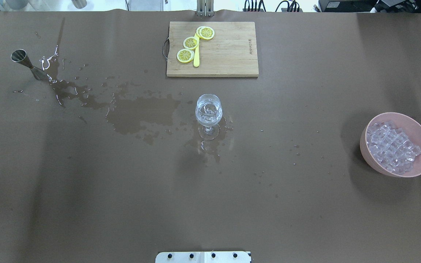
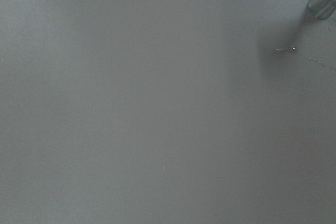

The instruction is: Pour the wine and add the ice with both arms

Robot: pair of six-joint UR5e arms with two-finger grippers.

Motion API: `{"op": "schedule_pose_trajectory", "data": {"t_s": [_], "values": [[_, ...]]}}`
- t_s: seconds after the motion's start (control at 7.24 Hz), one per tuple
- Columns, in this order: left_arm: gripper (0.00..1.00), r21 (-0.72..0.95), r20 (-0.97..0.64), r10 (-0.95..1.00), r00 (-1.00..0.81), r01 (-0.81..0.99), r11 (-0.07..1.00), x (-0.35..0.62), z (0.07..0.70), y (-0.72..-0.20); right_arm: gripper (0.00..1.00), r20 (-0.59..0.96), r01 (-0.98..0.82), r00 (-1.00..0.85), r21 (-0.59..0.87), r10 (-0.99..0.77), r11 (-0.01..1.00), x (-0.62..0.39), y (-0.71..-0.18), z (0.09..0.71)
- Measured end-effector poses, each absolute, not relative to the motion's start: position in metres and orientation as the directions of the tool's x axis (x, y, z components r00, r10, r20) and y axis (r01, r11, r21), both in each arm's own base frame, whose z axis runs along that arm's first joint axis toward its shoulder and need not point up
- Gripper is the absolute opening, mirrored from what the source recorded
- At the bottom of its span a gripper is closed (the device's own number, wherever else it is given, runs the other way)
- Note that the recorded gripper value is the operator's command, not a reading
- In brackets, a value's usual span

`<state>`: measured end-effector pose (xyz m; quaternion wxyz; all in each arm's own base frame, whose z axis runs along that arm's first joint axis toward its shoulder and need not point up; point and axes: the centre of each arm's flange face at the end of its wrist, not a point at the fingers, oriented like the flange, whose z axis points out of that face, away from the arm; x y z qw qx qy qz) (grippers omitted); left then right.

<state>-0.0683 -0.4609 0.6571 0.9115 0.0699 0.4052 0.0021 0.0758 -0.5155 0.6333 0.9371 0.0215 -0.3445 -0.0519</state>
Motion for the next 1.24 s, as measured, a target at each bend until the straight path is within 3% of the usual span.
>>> {"op": "schedule_pose_trajectory", "data": {"t_s": [1.24], "values": [[0.98, 0.143, -0.739, 0.067, 0.67, 0.059, 0.988, -0.0683, 0.6462, -0.4645, 1.0, 0.652, 0.058, 0.755, 0.047, -0.074, 0.997, 0.0695, -0.5158, 0.6299]]}}
